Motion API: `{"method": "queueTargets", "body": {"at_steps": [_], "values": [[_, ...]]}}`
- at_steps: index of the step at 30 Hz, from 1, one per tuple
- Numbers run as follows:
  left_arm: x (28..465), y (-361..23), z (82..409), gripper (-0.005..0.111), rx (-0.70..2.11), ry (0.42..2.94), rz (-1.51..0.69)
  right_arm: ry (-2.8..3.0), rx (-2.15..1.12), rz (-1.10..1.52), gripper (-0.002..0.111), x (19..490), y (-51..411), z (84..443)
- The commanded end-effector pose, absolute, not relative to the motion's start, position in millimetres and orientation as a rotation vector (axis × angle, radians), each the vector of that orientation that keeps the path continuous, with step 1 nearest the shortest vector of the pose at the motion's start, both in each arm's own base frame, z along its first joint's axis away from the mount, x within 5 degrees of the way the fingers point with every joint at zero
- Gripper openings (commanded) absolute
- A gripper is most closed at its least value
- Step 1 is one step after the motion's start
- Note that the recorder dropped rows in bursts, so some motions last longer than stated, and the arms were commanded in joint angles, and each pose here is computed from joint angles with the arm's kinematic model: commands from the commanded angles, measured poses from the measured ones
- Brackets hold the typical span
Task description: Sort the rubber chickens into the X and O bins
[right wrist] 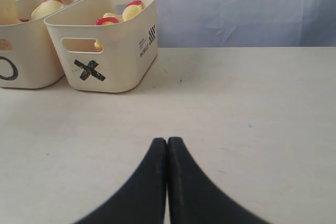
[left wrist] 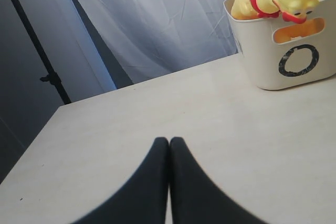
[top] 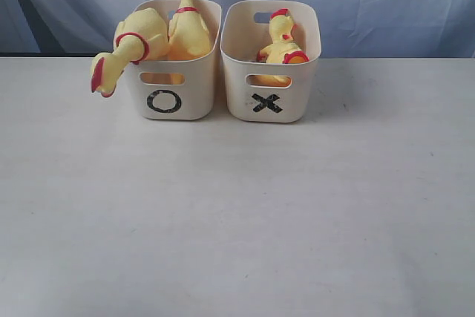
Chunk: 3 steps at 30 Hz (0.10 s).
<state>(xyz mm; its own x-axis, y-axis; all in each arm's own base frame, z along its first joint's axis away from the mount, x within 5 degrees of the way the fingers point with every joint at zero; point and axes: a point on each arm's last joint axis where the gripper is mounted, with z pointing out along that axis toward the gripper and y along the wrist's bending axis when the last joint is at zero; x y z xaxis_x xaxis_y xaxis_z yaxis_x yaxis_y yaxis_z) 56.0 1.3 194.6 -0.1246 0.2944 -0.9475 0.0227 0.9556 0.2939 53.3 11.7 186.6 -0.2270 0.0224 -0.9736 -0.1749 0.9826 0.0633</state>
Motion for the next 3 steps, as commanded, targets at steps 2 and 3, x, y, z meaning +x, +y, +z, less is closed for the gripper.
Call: {"method": "queueTargets", "body": {"at_steps": [2,3], "values": [[55.8,1.6,194.3,0.000,0.241,1.680,0.244,1.785,-0.119,0.182,-0.001,53.1,11.8,185.9],[55.8,1.6,194.3,0.000,0.241,1.680,0.244,1.785,-0.119,0.182,-0.001,53.1,11.8,185.9]]}}
